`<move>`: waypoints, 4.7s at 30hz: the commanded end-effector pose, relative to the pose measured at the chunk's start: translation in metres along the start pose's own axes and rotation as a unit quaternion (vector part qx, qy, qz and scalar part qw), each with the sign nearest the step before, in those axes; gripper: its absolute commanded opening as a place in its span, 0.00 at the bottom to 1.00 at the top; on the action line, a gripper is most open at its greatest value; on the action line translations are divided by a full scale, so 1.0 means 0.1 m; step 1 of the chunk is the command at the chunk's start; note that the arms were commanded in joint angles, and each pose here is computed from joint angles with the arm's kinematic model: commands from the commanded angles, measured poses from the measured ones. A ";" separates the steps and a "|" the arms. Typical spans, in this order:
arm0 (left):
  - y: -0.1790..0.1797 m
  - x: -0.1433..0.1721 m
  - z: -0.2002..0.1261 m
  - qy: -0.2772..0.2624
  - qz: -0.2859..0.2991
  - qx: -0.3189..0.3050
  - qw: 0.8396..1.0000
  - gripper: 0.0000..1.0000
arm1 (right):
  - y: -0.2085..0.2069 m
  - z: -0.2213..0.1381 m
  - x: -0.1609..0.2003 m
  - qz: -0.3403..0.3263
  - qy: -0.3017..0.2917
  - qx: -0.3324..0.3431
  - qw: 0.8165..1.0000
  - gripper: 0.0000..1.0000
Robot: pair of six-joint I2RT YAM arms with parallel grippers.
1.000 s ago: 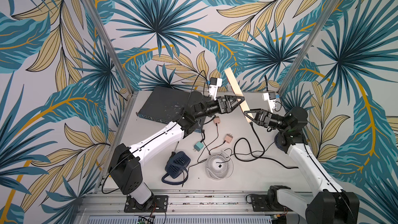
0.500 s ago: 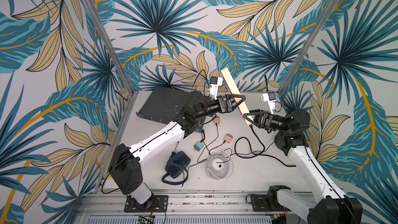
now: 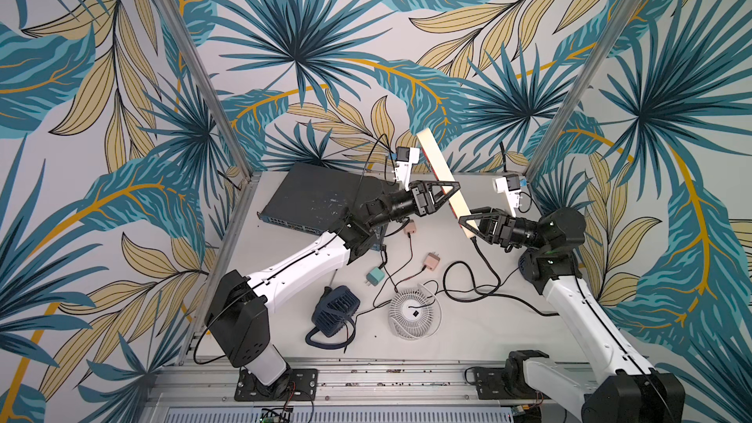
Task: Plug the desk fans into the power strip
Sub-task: Pick up the socket from the center of the board, then place the socket at the center of the board, then pick up the plug from the center of the board.
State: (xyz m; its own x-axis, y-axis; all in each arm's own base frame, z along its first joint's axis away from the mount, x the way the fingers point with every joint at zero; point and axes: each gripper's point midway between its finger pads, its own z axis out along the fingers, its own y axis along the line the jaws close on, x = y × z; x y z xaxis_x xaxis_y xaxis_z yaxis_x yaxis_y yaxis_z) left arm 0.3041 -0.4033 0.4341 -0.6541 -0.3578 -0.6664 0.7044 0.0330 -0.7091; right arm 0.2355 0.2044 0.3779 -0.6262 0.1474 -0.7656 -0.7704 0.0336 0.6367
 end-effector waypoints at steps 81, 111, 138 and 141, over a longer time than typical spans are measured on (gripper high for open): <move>2.97 1.99 -0.53 0.312 0.055 -0.566 0.761 0.66 | -1.96 -1.06 1.05 0.094 -0.044 0.548 0.830 0.95; 3.02 1.92 -0.54 0.290 0.075 -0.579 0.758 0.56 | -2.05 -1.01 1.22 0.114 -0.036 0.531 0.839 0.96; 3.29 2.23 -0.48 0.304 0.056 -0.579 0.755 0.46 | -1.99 -0.98 1.13 0.108 -0.038 0.525 0.843 0.96; 2.94 1.80 -0.31 0.237 0.058 -0.559 0.792 0.44 | -1.90 -0.91 1.03 0.092 -0.043 0.507 0.856 0.96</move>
State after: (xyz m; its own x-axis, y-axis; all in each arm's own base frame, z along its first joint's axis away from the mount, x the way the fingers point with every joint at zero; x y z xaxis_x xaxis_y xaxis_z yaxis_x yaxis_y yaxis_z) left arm 0.3772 -0.4198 0.0342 -0.8656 0.1888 -0.4638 0.2703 0.9559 -0.1153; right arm 0.3074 0.1158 0.1530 -0.6963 0.3275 -0.6386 -0.0777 0.8502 0.5207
